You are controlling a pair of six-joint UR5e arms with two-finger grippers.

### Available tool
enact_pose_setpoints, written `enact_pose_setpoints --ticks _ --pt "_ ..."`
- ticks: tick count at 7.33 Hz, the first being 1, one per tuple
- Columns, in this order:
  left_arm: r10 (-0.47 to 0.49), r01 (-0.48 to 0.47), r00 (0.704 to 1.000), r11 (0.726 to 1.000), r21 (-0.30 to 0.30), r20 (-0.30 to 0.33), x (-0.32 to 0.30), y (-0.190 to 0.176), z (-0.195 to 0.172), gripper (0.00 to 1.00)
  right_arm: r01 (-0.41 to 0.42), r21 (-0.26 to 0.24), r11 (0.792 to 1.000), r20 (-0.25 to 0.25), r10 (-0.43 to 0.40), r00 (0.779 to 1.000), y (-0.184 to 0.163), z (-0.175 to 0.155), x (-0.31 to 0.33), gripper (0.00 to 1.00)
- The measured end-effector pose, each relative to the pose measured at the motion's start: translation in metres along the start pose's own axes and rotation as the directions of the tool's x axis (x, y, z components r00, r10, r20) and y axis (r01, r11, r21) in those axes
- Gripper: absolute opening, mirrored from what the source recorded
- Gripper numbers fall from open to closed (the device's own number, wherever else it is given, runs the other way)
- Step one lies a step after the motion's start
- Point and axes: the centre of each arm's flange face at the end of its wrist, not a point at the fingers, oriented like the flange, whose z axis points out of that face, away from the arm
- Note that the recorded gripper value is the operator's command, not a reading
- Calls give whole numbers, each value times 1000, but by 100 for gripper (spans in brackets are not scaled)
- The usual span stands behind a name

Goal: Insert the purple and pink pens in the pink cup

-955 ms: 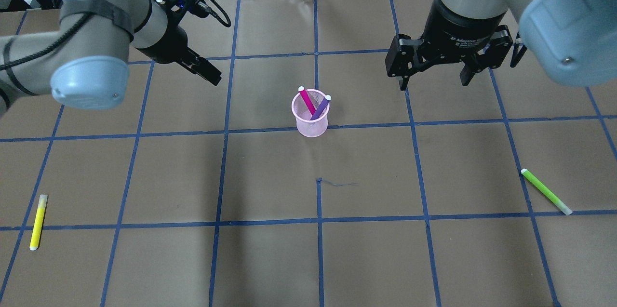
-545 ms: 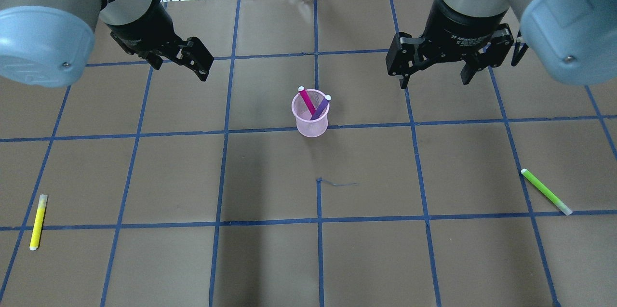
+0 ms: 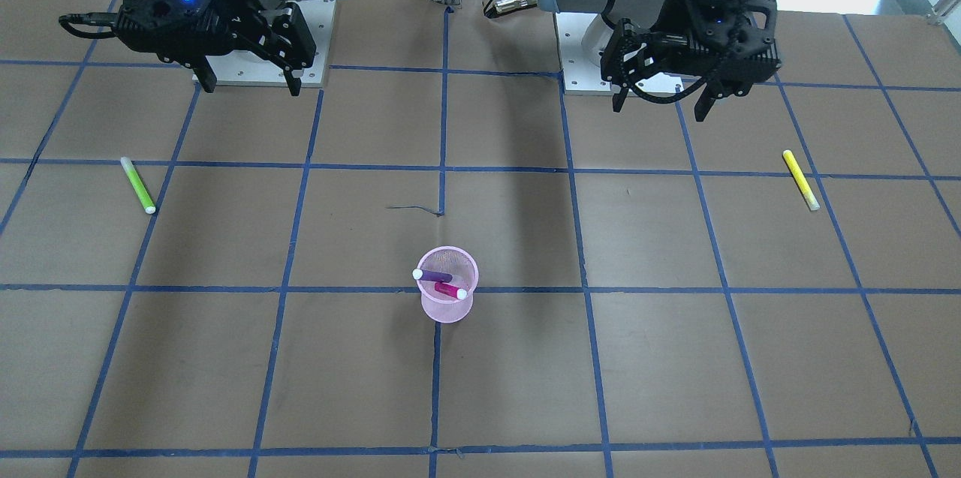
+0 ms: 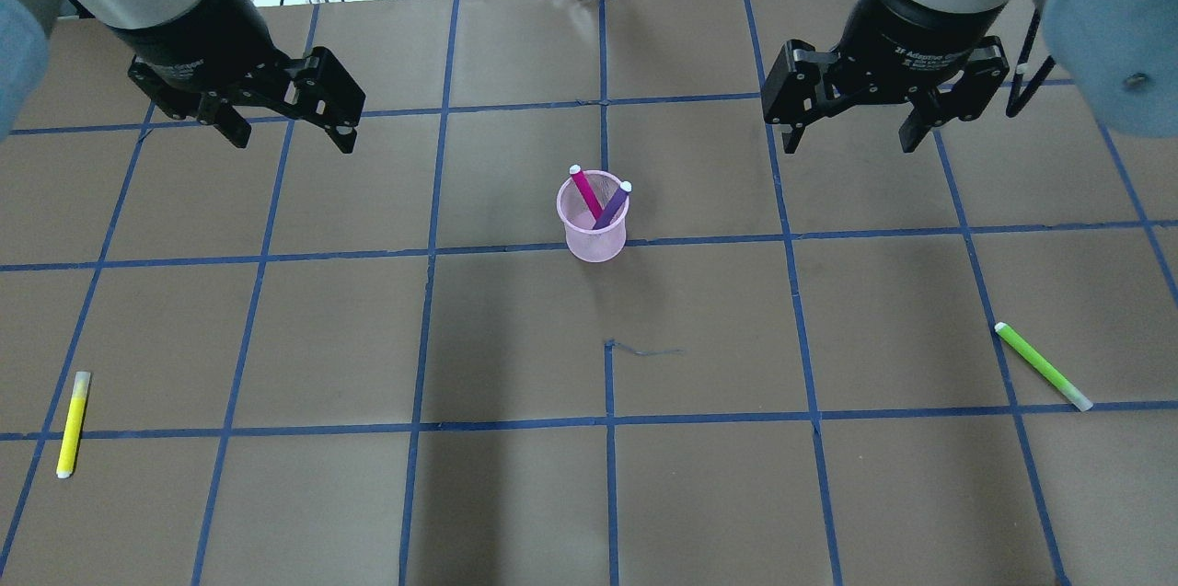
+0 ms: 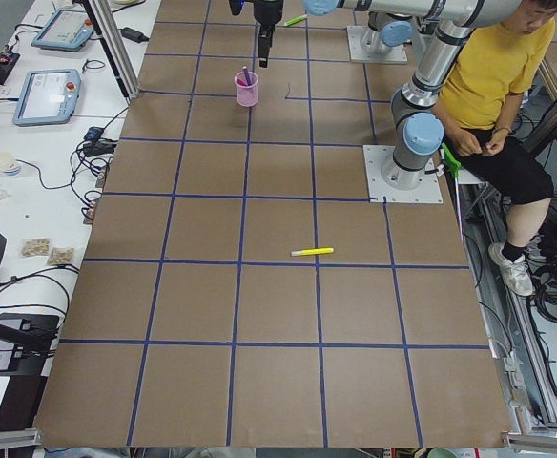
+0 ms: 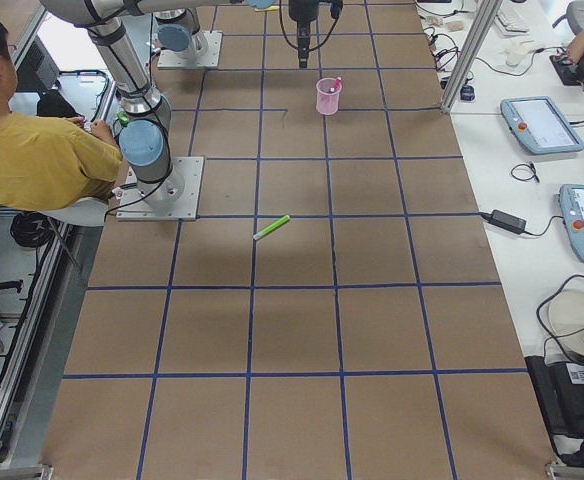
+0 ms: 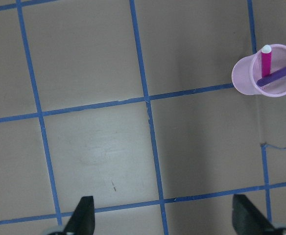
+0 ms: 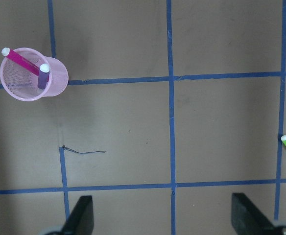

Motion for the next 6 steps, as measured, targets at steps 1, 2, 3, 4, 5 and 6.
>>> enact_pose_setpoints --ticks 1,2,3,4,5,6 --pt "-21 21 1000 1000 2 -6 -7 -3 -3 100 -3 -1 1000 1 3 1000 0 0 1 100" --pt "-30 30 1000 1000 2 -5 -11 -6 -4 100 -5 -1 1000 2 5 1000 0 1 2 100" --pt "-31 31 1000 1000 2 2 -13 -8 -4 100 -5 -1 1000 3 5 1000 0 1 2 100" --pt "-32 32 999 999 3 5 -13 -11 -3 100 -5 -1 1000 2 5 1000 0 1 2 100" --pt "-32 32 999 999 4 5 -13 -13 -3 100 -2 -2 1000 1 2 1000 -1 2 2 100" --pt "-30 30 1000 1000 6 6 -12 -14 -3 100 8 -3 1000 0 -8 1000 -2 3 2 100"
